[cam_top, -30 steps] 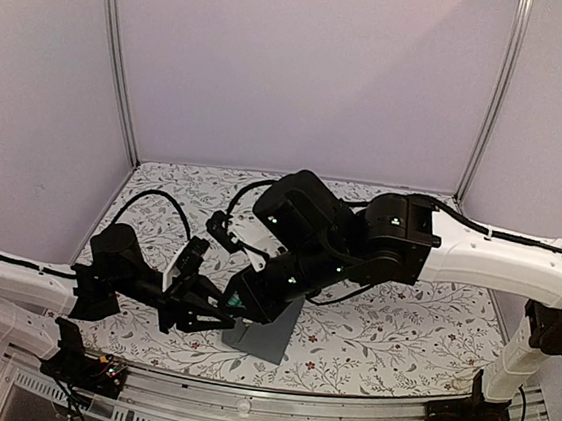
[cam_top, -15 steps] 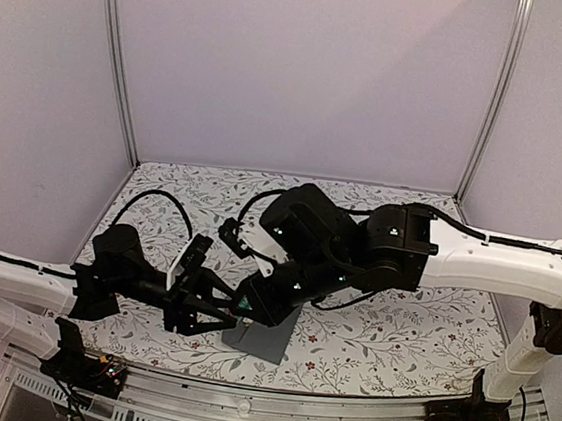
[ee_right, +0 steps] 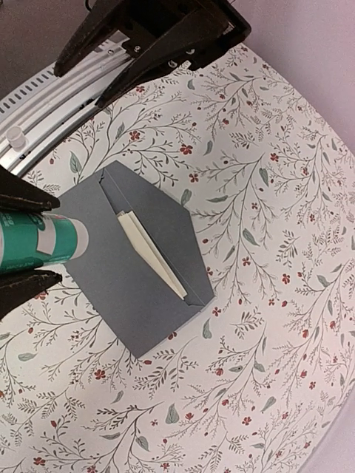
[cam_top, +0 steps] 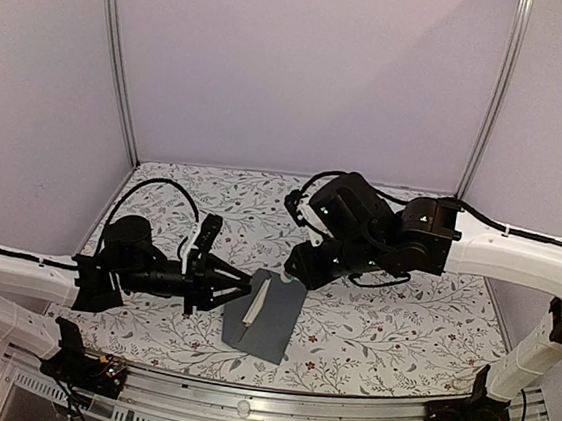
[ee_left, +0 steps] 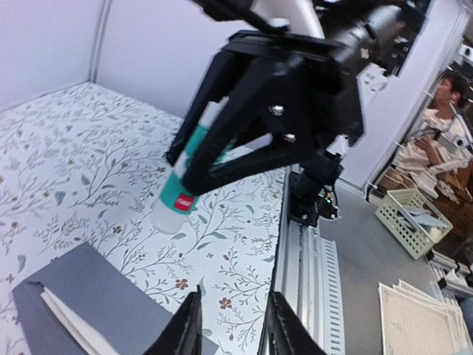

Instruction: Place the letter into the envelope and seal it

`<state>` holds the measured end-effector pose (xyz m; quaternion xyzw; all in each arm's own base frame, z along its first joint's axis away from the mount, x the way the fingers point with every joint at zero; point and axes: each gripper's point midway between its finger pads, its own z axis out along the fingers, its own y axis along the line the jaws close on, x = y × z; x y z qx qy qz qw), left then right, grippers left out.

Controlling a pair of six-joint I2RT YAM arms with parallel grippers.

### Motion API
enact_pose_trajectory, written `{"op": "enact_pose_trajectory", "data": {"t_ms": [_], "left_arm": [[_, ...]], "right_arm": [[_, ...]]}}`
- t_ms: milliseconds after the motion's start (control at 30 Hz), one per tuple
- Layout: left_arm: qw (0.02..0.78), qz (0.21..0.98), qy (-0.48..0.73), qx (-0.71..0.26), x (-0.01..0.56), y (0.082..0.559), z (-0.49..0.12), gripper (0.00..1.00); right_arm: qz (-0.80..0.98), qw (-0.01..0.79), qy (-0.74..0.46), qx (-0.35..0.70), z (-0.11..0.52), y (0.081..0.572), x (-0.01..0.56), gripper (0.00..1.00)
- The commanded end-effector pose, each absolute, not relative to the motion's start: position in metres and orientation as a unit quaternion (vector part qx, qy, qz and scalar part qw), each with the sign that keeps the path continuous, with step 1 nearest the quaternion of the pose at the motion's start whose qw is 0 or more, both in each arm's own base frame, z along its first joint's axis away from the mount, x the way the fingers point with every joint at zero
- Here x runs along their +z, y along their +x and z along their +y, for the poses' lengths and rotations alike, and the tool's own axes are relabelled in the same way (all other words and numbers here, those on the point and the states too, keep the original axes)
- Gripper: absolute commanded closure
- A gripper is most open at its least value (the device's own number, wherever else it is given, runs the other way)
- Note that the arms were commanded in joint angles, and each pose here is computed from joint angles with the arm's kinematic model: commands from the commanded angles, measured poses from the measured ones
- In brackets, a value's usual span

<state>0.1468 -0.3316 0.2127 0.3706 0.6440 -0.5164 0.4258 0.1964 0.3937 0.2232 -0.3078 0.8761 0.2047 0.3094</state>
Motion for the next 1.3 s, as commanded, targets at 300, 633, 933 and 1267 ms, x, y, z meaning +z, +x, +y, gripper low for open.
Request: {"op": "enact_pose_trajectory", "data": {"t_ms": [300, 633, 933, 1267], "left_arm": [[0.35, 0.842, 0.251, -0.325, 0.095, 0.252, -0.345, 1.0], [0.292, 0.888, 0.237, -0.264, 0.039, 0.268, -0.353, 1.0], [0.262, 0.909, 0.233, -0.225, 0.012, 0.272, -0.347, 1.0], [0.253, 0.916, 0.229, -0.213, 0.004, 0.275, -0.342, 1.0]], "right_arm": [[0.881, 0.342, -0.259, 0.198, 0.388, 0.223, 0.184, 1.0], [0.885, 0.334, -0.24, 0.217, 0.389, 0.231, 0.158, 1.0], [0.881, 0.323, -0.246, 0.242, 0.403, 0.229, 0.149, 1.0], [0.887, 0.305, -0.237, 0.251, 0.415, 0.238, 0.118, 1.0]]}}
